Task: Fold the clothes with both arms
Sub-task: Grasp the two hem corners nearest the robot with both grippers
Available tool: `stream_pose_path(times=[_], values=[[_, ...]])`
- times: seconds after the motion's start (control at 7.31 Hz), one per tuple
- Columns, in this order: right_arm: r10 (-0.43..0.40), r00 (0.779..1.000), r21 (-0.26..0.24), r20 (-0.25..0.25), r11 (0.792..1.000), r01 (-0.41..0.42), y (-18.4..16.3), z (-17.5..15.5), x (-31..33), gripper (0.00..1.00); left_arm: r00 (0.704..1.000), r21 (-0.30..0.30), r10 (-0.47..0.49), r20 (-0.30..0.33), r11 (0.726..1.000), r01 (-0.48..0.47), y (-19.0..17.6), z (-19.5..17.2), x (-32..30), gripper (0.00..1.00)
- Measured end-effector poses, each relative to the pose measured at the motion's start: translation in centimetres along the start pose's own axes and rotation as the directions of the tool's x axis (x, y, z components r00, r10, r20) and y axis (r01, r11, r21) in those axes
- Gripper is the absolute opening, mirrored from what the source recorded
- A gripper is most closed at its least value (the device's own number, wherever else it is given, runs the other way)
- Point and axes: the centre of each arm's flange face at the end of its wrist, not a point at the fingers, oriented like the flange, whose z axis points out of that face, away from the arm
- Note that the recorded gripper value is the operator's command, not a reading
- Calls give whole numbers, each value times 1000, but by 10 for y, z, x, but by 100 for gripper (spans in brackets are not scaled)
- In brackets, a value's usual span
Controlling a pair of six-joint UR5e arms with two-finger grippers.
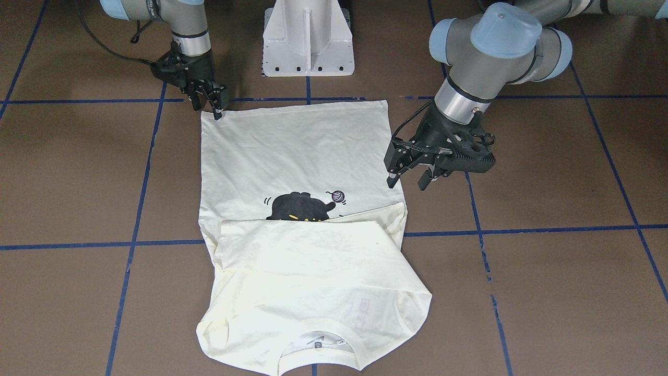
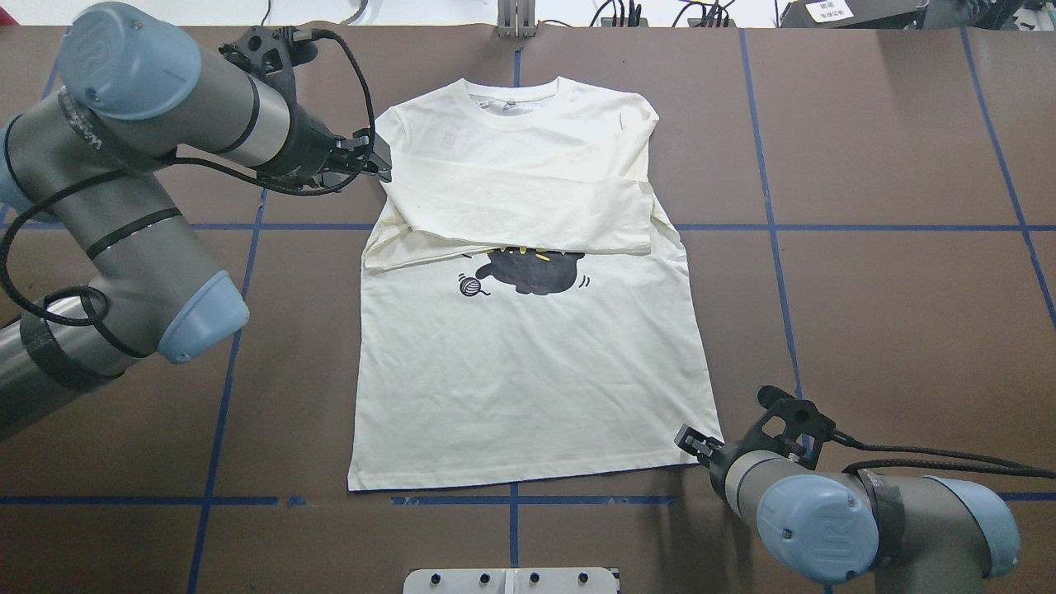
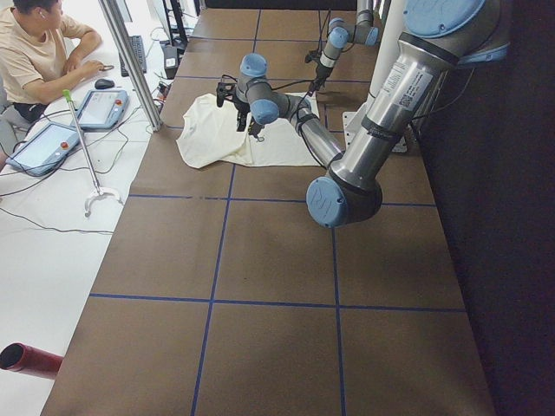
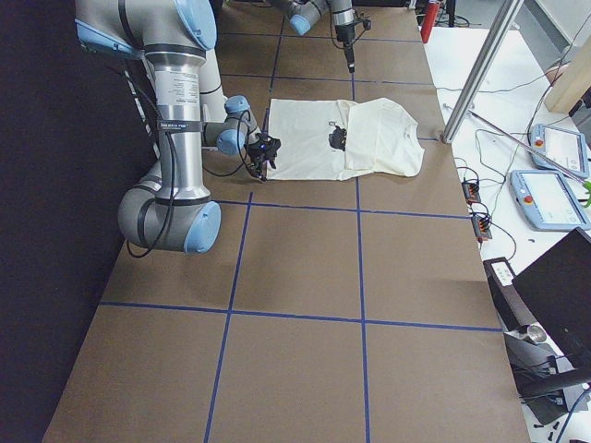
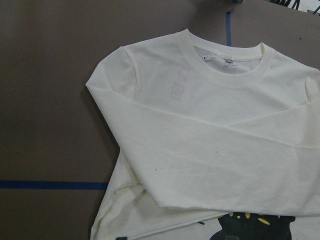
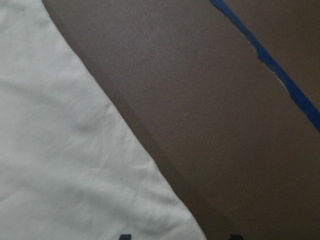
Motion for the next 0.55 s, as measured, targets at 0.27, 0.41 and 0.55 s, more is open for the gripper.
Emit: stream_pose_path(times=[0.27,0.41,0.55], values=[[-3,1000,-6,-8,1000,3,2,0,1,41,1000,3,-9,-9,1000,9,-1,5,-2,72],[-4,1000,-5,-12,1000,4,2,1,2,41,1000,4,-9,-10,1000,9,-2,6,-2,72],[-5,1000,-3,-16,1000,5,2,3,4,27,1000,3,-10,-9,1000,10,-2,7,-3,72]])
